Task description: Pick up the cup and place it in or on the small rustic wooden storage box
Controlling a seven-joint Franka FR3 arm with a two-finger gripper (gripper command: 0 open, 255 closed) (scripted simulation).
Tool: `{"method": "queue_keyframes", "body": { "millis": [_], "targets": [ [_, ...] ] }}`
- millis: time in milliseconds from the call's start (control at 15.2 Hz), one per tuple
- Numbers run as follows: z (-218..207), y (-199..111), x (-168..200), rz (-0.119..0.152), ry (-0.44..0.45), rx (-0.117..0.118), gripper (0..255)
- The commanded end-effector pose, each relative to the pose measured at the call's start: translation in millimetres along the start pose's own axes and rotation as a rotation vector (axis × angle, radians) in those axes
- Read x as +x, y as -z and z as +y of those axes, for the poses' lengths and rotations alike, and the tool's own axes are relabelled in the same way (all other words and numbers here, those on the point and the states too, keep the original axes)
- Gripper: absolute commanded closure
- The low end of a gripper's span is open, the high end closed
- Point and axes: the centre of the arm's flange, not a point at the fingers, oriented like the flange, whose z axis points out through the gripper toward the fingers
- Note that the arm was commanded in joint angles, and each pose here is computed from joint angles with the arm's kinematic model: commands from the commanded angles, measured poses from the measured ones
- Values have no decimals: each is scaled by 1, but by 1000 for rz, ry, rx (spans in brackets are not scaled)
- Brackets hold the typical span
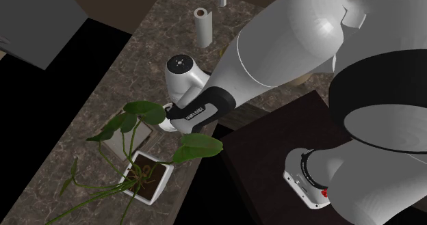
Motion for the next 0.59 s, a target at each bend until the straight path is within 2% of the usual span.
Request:
{"method": "queue_keyframes", "body": {
  "millis": [0, 198, 264, 528],
  "targets": [
    [0, -1, 0, 0, 0, 0, 0],
    [0, -1, 0, 0, 0, 0, 0],
    [0, -1, 0, 0, 0, 0, 255],
    [0, -1, 0, 0, 0, 0, 255]
  ]
}}
